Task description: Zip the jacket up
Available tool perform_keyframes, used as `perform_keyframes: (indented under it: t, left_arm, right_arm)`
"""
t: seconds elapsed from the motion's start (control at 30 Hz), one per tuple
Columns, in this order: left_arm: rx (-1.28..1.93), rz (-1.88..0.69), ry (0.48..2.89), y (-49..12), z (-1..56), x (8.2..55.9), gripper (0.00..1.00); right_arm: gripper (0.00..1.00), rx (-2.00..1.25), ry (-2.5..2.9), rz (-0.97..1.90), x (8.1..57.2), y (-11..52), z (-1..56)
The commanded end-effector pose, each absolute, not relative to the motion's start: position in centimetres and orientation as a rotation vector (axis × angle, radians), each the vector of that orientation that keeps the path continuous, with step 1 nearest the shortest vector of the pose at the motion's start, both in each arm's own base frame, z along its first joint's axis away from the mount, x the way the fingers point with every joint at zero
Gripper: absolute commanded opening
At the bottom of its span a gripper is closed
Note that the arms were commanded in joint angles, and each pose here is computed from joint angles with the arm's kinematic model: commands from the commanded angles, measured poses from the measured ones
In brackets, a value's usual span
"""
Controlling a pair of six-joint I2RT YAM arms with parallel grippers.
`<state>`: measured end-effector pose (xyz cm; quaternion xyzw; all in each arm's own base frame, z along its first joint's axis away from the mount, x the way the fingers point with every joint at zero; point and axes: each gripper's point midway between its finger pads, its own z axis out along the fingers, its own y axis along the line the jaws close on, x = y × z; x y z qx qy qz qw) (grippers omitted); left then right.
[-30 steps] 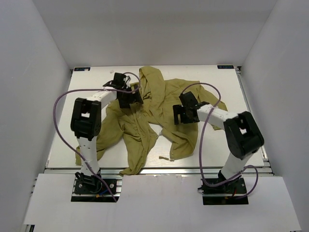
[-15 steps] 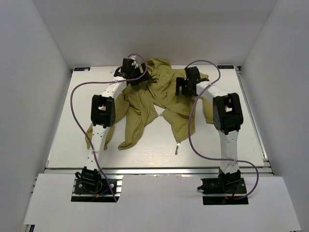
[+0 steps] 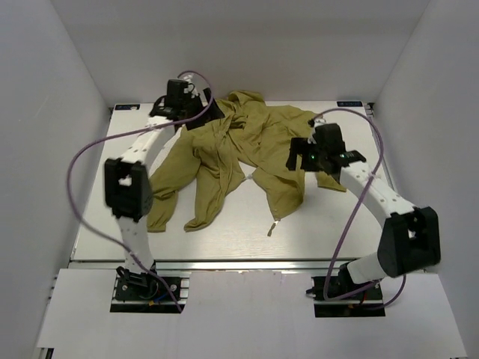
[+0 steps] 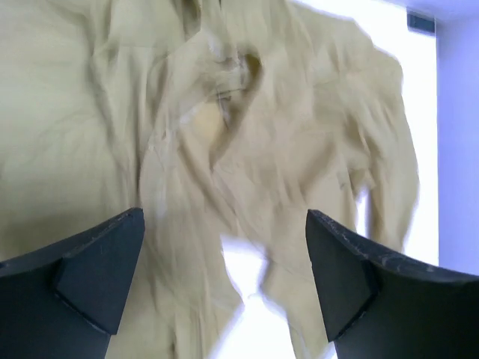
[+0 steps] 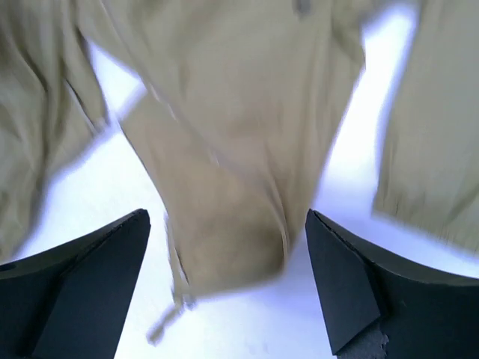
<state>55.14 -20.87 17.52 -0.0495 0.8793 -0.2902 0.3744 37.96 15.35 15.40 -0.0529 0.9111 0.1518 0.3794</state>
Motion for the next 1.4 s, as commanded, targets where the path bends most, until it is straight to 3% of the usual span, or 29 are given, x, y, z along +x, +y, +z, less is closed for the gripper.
perform_keyframes:
  t: [0.0,0.07,0.1,0.2,0.33,0.43,0.47,0.53,0.57,0.63,0.77,0.97,1.13,1.33,1.37]
  left_arm:
    - [-0.238,-0.626,2.273,-17.1,22.3,46.3,0.98]
    - [-0.259,-0.646,2.339,-16.7,19.8,42.0,0.98]
    - [-0.295,-0.637,2.461,-16.2,15.1,38.1,0.98]
    - [-0.358,-0.631,2.549,-14.8,12.7,31.8,0.98]
    - [-0.358,-0.601,2.544,-13.6,12.5,28.4,0.98]
    - [-0.348,-0.567,2.539,-13.0,12.2,27.9,0.98]
    - [-0.351,-0.552,2.536,-12.8,12.2,27.9,0.98]
    - [-0.345,-0.552,2.537,-12.8,12.1,27.9,0.98]
    - [-0.347,-0.546,2.537,-12.8,12.0,28.0,0.98]
    - [-0.347,-0.544,2.537,-12.8,12.0,28.3,0.98]
    - [-0.320,-0.540,2.537,-13.0,12.3,29.0,0.98]
    - [-0.286,-0.540,2.561,-13.3,12.0,29.6,0.98]
    - [-0.288,-0.541,2.576,-13.4,12.0,29.6,0.98]
    - [-0.325,-0.520,2.596,-13.1,12.1,29.1,0.98]
    - [-0.329,-0.519,2.600,-13.0,12.2,28.9,0.98]
  right_arm:
    - [0.89,-0.037,2.488,0.364,32.7,13.5,10.2]
    - [0.89,-0.024,2.541,0.363,30.2,12.9,8.1]
    - [0.89,-0.018,2.548,0.366,29.8,12.9,7.7]
    - [0.88,0.005,2.617,0.339,28.9,12.7,5.5]
    - [0.84,0.092,2.637,0.273,29.9,12.2,3.9]
    - [0.72,0.124,2.622,0.293,31.4,12.8,3.3]
    - [0.58,0.139,2.618,0.318,31.7,13.3,3.3]
    - [0.39,0.158,2.614,0.337,32.5,13.7,3.1]
    - [0.16,0.179,2.613,0.329,33.0,13.8,3.2]
    - [0.00,0.189,2.645,0.291,32.5,13.4,3.4]
    - [0.00,0.170,2.676,0.056,31.6,10.1,6.3]
    - [0.00,0.020,2.622,-0.161,30.2,7.7,15.4]
    - [0.00,-0.260,2.588,-0.187,30.0,13.0,17.3]
    - [0.00,-0.683,2.666,-0.060,27.0,24.7,12.6]
    - [0.05,-0.768,2.698,0.000,25.4,26.9,11.2]
